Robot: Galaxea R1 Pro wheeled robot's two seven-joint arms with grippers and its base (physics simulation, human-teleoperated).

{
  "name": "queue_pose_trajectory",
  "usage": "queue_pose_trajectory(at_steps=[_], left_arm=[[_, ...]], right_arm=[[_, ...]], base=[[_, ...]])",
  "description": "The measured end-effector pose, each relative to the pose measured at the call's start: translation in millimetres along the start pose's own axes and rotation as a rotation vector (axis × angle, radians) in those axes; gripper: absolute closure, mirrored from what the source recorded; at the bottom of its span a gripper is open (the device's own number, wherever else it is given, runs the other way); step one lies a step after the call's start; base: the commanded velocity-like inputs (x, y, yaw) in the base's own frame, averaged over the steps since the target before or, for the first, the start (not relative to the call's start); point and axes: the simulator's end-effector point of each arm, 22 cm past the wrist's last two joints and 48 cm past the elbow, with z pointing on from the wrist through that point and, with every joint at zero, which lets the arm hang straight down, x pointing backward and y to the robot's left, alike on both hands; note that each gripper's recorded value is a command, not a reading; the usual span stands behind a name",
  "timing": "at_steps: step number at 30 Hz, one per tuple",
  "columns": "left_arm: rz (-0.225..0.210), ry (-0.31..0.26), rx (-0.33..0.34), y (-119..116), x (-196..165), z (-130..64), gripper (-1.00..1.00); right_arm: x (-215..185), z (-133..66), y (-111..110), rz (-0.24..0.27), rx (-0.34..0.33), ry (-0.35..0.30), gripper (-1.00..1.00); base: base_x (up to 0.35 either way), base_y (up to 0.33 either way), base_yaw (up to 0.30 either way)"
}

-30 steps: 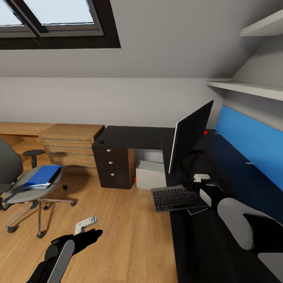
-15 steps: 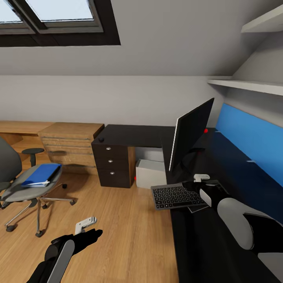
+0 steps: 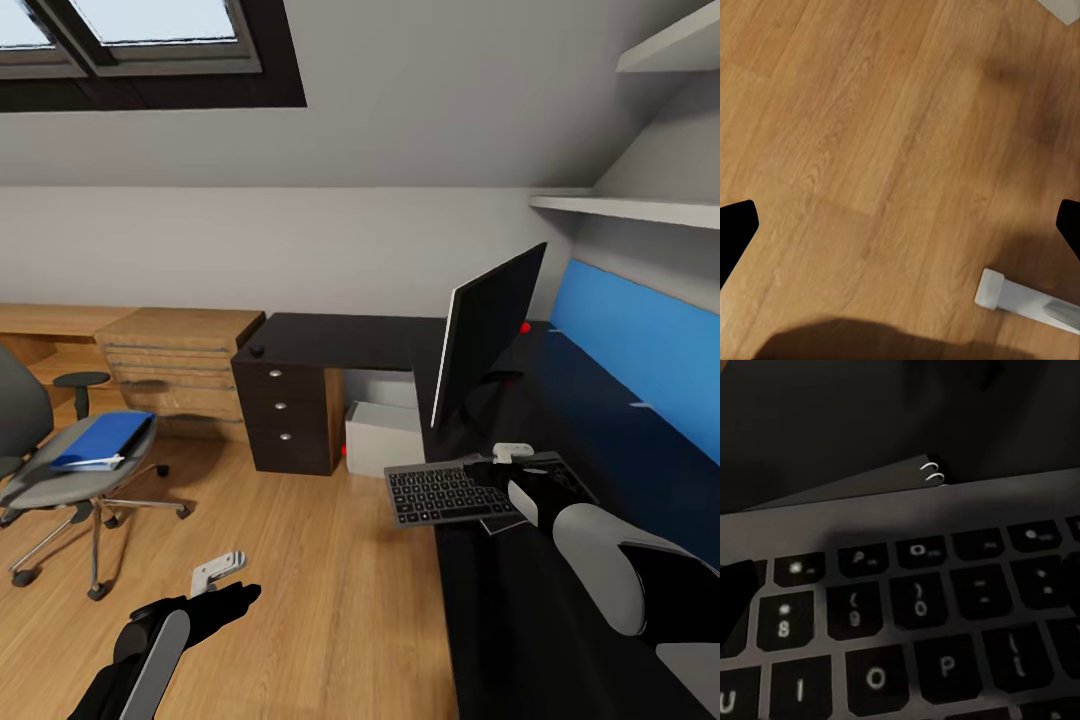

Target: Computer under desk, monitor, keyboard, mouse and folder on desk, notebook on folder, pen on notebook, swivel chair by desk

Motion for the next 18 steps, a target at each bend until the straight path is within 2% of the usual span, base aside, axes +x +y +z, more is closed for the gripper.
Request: queue_pose_trajectory(at_steps=[18], left_arm=[[0.0,-0.001,0.0,8,14,22.3,-1.0]], right_arm=[[0,13.7,-1,-0.008,0.003,-0.048,-1.0]], base=[[0.0,0.0,0.0]])
